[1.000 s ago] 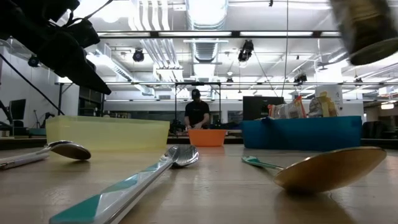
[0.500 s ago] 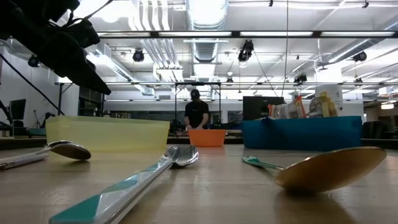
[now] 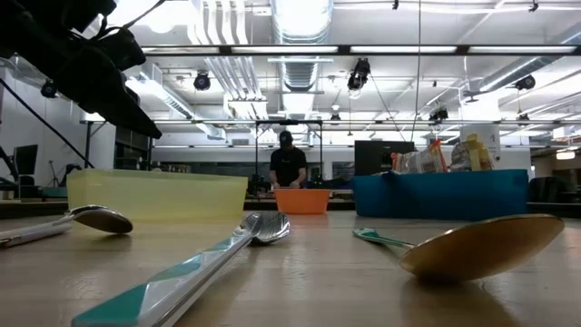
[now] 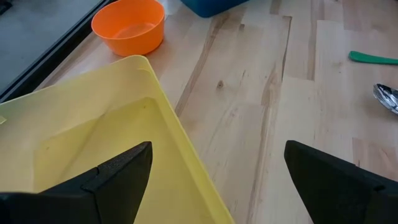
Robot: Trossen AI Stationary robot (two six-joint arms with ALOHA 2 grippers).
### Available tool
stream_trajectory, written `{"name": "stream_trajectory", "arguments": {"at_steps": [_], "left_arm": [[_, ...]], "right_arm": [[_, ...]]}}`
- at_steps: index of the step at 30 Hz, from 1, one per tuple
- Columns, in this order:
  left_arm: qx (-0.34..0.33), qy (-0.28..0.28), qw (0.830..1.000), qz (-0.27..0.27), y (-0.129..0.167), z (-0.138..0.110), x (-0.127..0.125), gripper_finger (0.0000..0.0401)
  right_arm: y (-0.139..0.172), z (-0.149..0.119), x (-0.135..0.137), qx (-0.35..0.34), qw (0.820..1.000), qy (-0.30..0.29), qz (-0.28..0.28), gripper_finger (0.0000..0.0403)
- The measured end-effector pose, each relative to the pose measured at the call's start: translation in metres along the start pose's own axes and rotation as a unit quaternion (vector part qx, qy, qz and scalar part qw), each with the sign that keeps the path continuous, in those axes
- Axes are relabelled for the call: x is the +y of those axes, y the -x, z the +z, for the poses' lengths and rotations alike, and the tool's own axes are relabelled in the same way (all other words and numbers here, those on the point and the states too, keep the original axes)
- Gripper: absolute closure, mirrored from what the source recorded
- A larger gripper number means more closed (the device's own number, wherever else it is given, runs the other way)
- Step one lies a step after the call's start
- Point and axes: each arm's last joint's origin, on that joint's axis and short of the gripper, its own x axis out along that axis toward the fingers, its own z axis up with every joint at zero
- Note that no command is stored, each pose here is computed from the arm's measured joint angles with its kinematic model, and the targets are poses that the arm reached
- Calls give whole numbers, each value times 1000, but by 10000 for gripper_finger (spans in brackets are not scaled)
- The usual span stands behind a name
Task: Pick & Place Food Item
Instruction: Put the yellow seasoning bottle into the black bin
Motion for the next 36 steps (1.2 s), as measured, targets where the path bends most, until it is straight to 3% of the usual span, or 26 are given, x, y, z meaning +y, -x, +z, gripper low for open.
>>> {"name": "stream_trajectory", "arguments": {"at_steps": [18,36], "left_arm": [[0,0,1000,0,0,0,0,32],[0,0,1000,0,0,0,0,33]], "right_arm": [[-23,-10,3,-37,997,3,-67,177],[-39,-15,5,-67,997,-10,-27,177]]}}
